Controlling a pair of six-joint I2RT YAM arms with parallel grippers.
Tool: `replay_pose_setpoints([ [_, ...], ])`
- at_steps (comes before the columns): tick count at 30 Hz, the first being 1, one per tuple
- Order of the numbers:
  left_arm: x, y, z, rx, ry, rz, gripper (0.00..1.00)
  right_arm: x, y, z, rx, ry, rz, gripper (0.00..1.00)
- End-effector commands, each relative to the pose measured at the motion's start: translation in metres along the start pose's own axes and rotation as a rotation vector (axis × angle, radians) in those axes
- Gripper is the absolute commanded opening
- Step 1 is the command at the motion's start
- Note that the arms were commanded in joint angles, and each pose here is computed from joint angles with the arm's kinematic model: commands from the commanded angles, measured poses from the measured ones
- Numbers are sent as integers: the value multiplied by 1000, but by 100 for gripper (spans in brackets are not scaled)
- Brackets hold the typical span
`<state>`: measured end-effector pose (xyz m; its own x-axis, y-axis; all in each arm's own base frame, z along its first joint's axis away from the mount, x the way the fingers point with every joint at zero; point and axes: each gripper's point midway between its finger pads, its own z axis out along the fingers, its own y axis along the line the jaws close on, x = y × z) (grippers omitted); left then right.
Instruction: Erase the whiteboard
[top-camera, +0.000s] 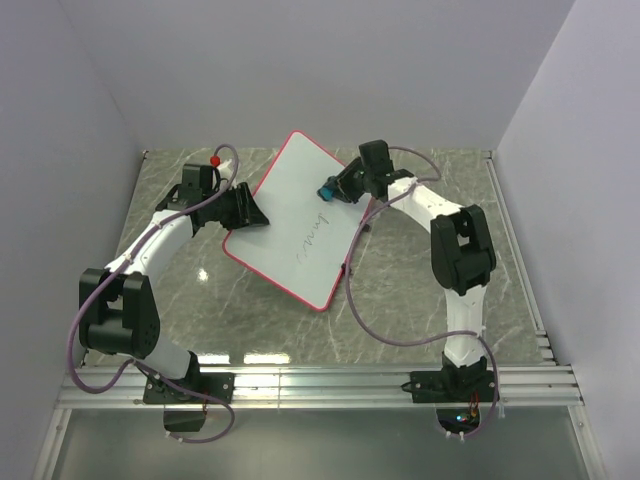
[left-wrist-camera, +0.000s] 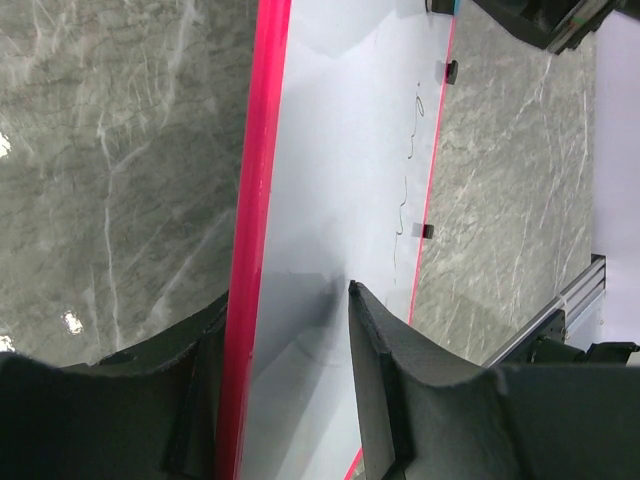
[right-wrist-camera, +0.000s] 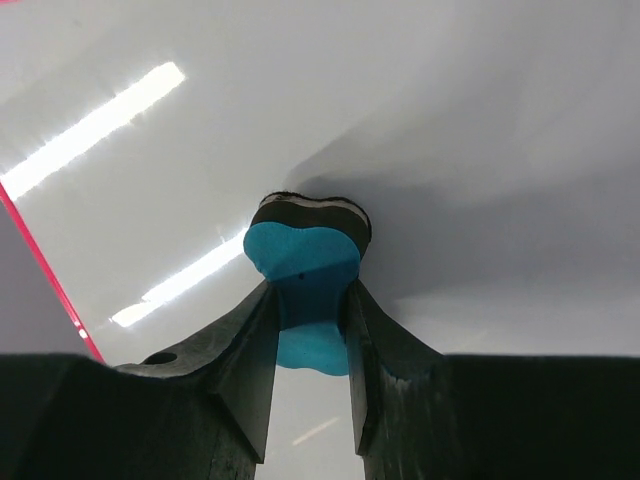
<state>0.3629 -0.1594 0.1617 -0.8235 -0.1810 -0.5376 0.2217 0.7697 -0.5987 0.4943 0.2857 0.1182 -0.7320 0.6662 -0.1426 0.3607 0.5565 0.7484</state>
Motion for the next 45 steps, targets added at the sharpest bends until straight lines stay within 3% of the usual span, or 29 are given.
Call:
replay_pose_setpoints([
  [1, 1, -29, -1, 98, 17, 84, 0, 67, -79, 13, 215, 119, -31, 0],
  [12, 0, -29, 3, 101, 22, 82, 0, 179, -85, -30, 140, 328, -94, 0],
  [23, 2, -33, 3, 106, 22, 92, 0, 241, -89, -53, 100, 496, -224, 0],
  [30, 3, -31, 2, 96, 21, 92, 0, 250, -100, -59, 118, 519, -246, 0],
  [38, 4, -31, -1, 88, 18, 96, 0, 198, -91, -58, 131, 330, -258, 0],
  [45, 5, -30, -2, 81, 14, 100, 1, 172, -72, -62, 111, 248, -301, 0],
])
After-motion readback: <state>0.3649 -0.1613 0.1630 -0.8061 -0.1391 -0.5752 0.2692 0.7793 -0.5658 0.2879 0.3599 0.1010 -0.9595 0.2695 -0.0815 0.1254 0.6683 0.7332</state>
